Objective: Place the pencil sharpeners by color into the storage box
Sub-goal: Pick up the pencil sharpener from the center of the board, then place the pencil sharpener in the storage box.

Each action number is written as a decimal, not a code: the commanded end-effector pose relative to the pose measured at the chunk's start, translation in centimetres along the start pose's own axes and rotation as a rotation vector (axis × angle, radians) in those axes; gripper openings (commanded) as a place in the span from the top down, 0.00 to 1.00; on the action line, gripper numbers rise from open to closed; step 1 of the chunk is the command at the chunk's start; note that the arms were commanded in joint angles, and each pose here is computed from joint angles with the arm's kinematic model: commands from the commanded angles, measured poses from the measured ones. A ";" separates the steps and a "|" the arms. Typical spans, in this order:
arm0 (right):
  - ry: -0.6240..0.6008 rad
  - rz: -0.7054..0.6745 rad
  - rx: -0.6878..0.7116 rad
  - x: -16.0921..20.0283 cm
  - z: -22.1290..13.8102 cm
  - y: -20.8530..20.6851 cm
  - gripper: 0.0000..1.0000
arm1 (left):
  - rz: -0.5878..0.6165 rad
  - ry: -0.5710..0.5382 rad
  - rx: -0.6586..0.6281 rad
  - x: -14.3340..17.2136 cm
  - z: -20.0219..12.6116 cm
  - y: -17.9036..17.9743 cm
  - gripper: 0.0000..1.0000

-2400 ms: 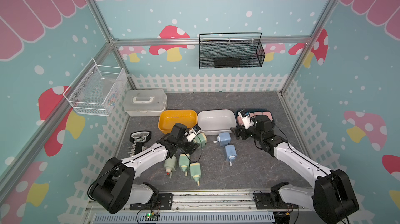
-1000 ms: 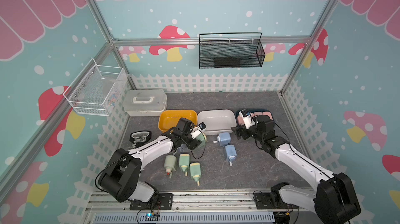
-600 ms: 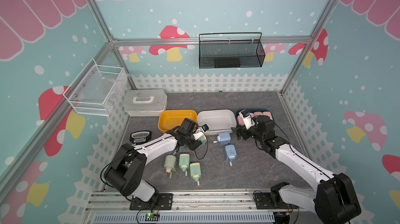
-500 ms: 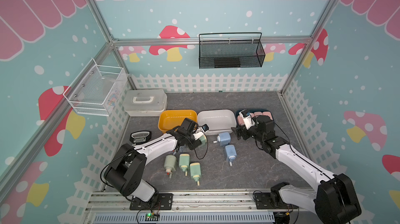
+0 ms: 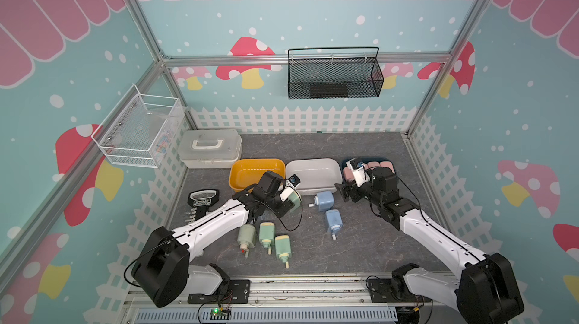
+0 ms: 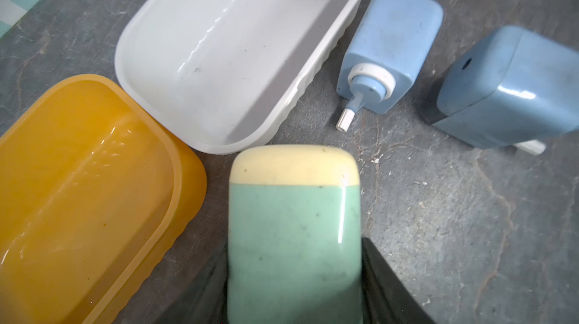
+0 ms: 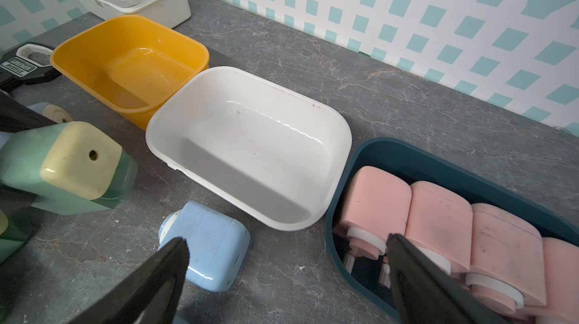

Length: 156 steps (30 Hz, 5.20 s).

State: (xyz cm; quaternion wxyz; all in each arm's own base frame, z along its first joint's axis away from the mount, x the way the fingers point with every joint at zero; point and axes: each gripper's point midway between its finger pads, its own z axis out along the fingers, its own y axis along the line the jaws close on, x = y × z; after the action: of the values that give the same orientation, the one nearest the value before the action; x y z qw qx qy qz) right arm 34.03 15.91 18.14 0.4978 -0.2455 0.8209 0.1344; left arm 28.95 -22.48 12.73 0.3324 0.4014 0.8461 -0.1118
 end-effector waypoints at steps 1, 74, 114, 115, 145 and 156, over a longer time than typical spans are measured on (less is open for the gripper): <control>-0.010 0.035 0.021 -0.2 0.3 -0.5 0.02 | -0.110 -0.034 0.001 -1.6 -1.3 -0.1 1.00; 0.160 0.413 0.209 5.6 -3.7 -5.5 0.03 | -0.801 0.145 -0.264 -16.3 19.0 -2.4 0.66; 0.171 0.408 0.181 5.8 -3.3 -5.1 0.03 | -0.745 0.133 -0.076 -17.8 19.1 -2.8 0.01; 0.173 0.409 0.179 5.9 -3.2 -5.1 0.03 | -0.741 0.129 -0.076 -18.0 18.8 -2.7 0.01; 0.276 0.318 0.060 3.9 1.7 -5.4 0.02 | -0.843 -0.006 0.114 -15.9 13.1 1.6 0.01; 0.315 0.378 -0.144 2.0 5.3 -2.1 0.09 | -0.847 -0.045 0.103 -15.6 10.2 2.9 0.01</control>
State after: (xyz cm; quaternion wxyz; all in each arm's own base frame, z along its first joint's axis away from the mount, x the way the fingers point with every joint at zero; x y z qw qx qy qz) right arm 38.18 15.35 13.94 0.3263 -0.1444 0.9028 0.2399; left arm 42.77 -35.77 11.45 0.2163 0.0319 0.9363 -0.2748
